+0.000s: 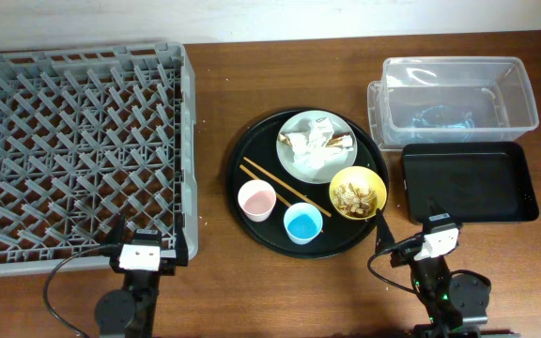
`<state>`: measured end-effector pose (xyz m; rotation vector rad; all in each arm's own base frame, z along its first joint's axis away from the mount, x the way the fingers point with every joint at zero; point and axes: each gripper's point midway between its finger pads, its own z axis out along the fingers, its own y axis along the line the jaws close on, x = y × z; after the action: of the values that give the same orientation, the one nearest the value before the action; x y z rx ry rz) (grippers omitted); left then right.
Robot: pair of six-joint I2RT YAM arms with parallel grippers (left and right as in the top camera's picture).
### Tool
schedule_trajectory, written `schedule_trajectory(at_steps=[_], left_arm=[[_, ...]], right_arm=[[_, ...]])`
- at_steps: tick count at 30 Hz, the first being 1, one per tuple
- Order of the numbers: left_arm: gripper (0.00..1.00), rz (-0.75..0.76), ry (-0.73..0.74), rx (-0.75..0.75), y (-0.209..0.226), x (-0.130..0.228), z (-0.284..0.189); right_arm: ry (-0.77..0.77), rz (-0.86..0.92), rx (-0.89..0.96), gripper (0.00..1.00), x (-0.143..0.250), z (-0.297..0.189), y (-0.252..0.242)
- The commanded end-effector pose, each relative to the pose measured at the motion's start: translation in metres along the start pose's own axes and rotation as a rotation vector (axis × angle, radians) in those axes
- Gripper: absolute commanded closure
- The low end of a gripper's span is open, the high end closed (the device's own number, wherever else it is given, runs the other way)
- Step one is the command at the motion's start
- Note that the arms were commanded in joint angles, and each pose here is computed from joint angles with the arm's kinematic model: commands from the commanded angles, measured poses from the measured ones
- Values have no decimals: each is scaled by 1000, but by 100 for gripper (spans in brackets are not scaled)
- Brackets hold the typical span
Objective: Sort waste into correct bins and load items into the dishwasher rack
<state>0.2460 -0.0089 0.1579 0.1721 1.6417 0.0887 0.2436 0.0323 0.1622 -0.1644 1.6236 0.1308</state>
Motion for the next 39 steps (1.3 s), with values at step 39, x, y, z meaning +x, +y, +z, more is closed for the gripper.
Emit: schedule_trajectory(at_steps=[39], left_arm=[[1, -38, 22, 47, 23, -171, 28]], right_arm=[[144, -2, -197, 2, -217, 49, 18]])
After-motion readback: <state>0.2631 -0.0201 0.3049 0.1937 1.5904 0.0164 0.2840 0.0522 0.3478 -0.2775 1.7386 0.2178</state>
